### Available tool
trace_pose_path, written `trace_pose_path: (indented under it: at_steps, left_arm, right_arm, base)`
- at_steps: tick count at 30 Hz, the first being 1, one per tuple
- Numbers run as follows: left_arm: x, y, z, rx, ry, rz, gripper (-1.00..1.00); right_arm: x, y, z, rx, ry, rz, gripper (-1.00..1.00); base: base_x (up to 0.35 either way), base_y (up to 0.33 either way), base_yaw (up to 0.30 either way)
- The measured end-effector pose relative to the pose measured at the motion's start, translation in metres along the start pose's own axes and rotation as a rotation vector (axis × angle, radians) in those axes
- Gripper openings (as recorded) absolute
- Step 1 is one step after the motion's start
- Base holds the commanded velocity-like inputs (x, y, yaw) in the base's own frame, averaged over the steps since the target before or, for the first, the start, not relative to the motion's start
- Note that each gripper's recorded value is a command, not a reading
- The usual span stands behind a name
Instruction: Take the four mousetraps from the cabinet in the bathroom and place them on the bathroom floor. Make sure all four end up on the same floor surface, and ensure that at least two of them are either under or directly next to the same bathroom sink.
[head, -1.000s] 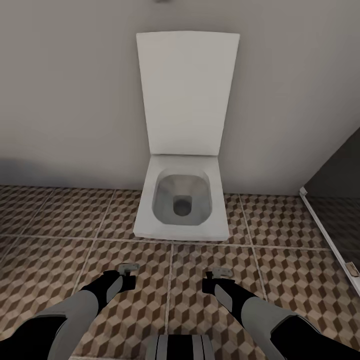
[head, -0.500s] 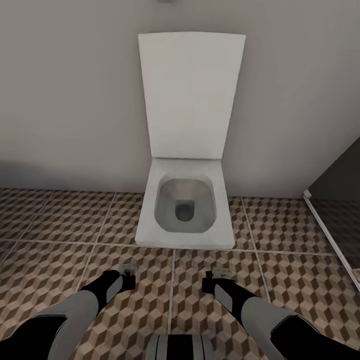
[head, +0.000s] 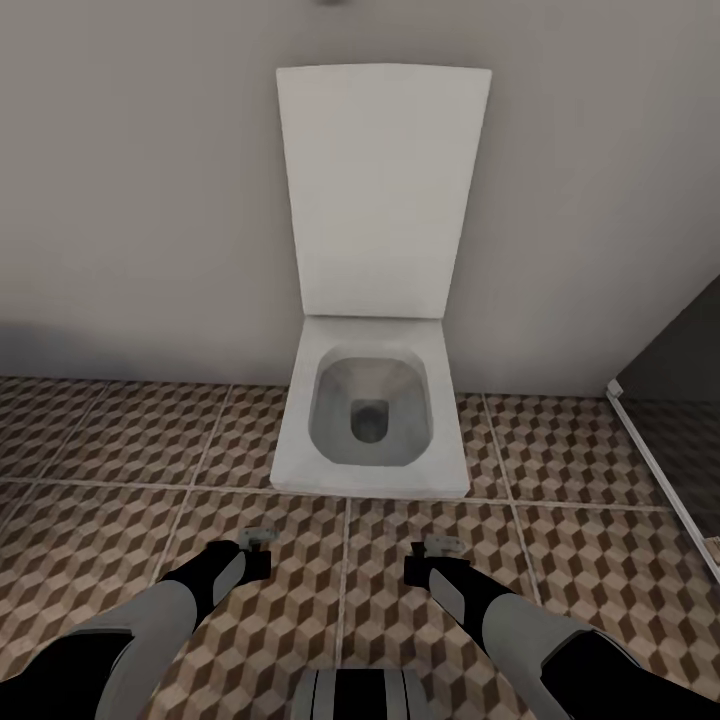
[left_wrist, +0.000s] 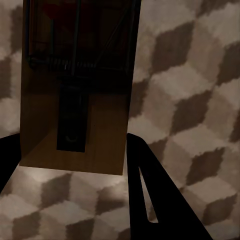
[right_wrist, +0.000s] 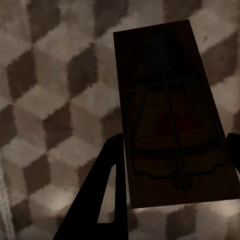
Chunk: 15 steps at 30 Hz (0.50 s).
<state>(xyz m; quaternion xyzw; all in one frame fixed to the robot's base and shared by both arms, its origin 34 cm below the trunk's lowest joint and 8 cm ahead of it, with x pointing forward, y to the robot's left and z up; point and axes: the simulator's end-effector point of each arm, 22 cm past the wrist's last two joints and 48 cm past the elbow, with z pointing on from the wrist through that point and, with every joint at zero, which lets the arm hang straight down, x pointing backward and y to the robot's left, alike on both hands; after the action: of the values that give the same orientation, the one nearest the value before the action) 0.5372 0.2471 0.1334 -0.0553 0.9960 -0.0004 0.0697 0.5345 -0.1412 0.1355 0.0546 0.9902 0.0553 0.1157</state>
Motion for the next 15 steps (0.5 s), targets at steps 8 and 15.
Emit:
trace_pose_path:
  at_steps: [8, 15]
  left_arm:
    - [-0.0001, 0.0001, 0.0000, 0.000, -0.001, 0.000, -1.00]
    - [-0.0004, 0.0001, 0.0000, 0.000, -0.001, 0.000, -1.00]
  right_arm:
    - [0.0000, 0.0000, 0.0000, 0.000, 0.000, 0.000, -1.00]
    - [0.0000, 0.0000, 0.0000, 0.000, 0.000, 0.000, -1.00]
  base:
    - [0.000, 0.000, 0.000]
    - [0.000, 0.000, 0.000]
